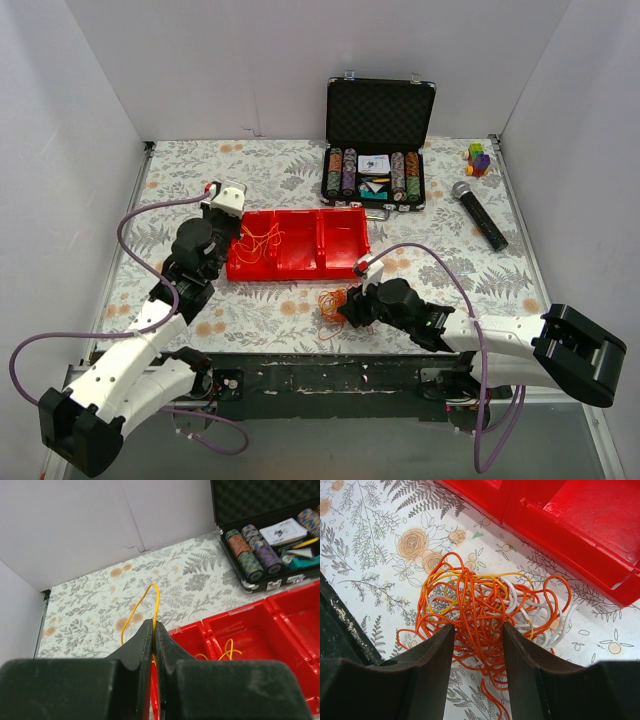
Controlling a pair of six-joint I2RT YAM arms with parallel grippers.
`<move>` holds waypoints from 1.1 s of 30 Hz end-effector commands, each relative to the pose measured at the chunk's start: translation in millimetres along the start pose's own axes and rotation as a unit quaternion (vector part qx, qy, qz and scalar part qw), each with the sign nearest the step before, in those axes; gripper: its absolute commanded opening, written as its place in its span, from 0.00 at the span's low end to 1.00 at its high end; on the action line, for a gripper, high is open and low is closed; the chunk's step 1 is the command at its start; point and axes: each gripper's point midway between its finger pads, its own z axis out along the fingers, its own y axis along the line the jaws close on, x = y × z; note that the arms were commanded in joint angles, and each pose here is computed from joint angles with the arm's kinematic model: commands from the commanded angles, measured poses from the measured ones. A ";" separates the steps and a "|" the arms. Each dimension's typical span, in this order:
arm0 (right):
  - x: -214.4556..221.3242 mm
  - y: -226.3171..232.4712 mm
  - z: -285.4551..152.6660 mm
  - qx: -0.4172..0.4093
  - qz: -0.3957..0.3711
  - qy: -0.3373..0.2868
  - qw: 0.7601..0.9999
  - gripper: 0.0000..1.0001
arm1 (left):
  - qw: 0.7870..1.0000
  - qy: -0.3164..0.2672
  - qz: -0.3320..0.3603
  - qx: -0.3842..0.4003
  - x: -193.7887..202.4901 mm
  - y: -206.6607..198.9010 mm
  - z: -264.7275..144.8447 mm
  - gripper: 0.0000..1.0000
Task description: Untangle the cables
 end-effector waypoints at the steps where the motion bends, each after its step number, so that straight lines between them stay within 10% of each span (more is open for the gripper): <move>1: 8.1 -4.4 -1.2 0.013 0.004 0.015 1.000 0.51 | 0.999 -0.004 0.012 -0.029 3.8 12.2 -2.5 0.00; 15: 9.6 -3.6 0.8 0.012 0.003 0.021 1.000 0.51 | 0.994 -0.044 -0.014 -0.096 -37.1 46.4 3.1 0.00; 33: 10.0 -5.3 0.1 0.015 0.006 0.019 1.000 0.51 | 0.998 0.065 -0.004 -0.001 65.6 -5.1 9.7 0.00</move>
